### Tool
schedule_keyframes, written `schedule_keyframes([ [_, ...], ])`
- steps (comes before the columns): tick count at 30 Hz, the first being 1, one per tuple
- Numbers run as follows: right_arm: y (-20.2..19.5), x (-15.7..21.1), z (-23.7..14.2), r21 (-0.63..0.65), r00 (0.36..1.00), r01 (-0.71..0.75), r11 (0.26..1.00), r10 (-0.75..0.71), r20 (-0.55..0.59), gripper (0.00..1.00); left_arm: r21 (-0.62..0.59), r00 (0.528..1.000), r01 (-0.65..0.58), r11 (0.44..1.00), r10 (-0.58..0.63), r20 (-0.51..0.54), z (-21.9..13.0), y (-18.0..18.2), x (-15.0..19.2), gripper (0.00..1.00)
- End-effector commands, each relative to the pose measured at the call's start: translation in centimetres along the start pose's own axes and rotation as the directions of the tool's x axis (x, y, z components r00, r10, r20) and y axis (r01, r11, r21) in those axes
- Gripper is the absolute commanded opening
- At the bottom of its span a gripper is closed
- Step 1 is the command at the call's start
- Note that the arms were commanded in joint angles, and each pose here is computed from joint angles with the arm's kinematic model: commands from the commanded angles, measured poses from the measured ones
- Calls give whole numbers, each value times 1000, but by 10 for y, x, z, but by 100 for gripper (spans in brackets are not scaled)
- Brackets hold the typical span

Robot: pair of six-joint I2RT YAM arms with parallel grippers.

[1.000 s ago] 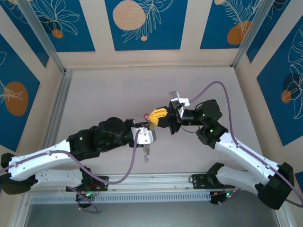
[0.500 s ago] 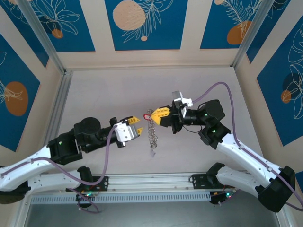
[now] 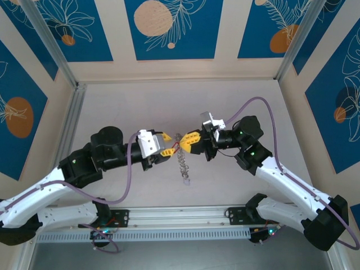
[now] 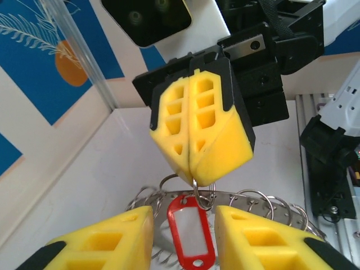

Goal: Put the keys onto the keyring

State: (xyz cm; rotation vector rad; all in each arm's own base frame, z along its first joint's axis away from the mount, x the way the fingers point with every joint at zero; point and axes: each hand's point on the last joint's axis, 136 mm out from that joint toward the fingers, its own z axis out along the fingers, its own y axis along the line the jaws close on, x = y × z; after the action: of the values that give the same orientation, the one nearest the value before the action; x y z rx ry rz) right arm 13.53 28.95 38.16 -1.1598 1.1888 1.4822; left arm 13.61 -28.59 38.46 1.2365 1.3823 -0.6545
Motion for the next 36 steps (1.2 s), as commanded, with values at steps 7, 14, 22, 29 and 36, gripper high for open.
schedule_keyframes([
  [7,14,-10,4,-81,998,61,995,-61,-3,0,69,998,41,997,-44,36,-2,-6,-2,42],
  [14,10,-8,6,-67,998,58,996,-58,-2,0,91,998,52,994,-54,18,4,-7,1,41],
  [22,10,-7,7,-70,998,61,996,-61,-5,0,90,998,67,994,-68,1,11,-4,6,33],
  [29,8,-5,7,-56,998,62,996,-63,-7,0,95,997,70,993,-71,10,8,-4,3,0],
  [36,1,-2,6,-13,998,60,998,-60,-16,0,75,998,55,996,-57,25,-1,-1,-2,0],
])
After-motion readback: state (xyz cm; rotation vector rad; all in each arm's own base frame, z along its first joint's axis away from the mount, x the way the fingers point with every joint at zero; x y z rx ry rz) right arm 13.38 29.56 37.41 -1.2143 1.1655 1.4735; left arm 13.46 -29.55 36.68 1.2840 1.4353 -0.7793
